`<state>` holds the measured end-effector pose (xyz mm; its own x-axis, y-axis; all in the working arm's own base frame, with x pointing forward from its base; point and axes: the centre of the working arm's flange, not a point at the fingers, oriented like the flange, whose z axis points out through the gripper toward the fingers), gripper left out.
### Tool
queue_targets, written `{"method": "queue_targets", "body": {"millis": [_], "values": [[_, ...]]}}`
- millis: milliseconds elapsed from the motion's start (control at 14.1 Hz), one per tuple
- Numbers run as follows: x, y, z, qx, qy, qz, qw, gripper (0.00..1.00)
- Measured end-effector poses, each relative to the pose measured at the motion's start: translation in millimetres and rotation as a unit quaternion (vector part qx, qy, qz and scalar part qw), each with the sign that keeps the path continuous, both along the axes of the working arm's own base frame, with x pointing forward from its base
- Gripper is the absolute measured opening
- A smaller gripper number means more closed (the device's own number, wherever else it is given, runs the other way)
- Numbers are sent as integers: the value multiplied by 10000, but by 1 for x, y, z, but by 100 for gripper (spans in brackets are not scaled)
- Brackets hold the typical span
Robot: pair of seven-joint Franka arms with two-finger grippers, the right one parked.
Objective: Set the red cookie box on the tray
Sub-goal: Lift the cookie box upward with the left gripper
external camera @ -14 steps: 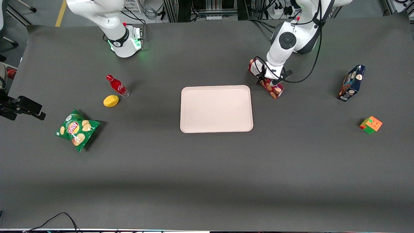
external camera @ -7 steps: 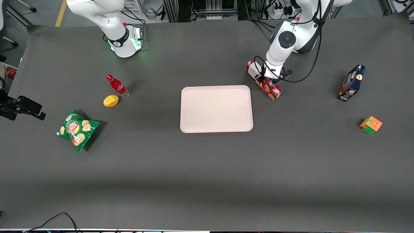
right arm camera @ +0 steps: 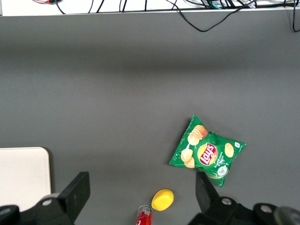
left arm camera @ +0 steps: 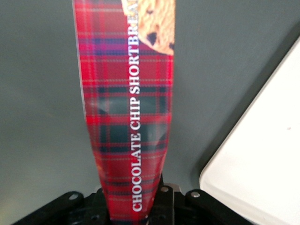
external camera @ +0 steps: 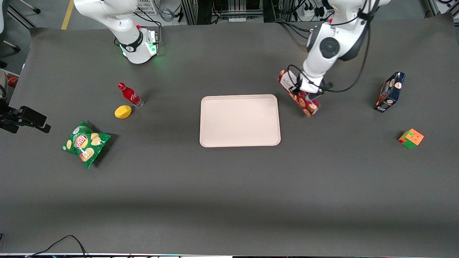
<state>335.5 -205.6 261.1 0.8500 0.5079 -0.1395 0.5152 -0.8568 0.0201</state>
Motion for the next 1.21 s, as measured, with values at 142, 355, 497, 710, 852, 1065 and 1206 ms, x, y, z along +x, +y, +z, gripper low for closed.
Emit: {"method": "queue_targets", "body": {"millis": [142,355,497,710,852,1065,1206], "values": [[33,31,54,61,95,-341,9994,27],[70,58,144,211,149,-572,9980,27],[83,55,187,250,87,-662,9975,27],[85,38,201,259,-5,-1070,9939,27],[76,0,199,305,-39,-1718,9846,27],[51,-90,191,302,-169,-2584,9654,27],[48,-121,177,149,-277,-2757,9607,27]]}}
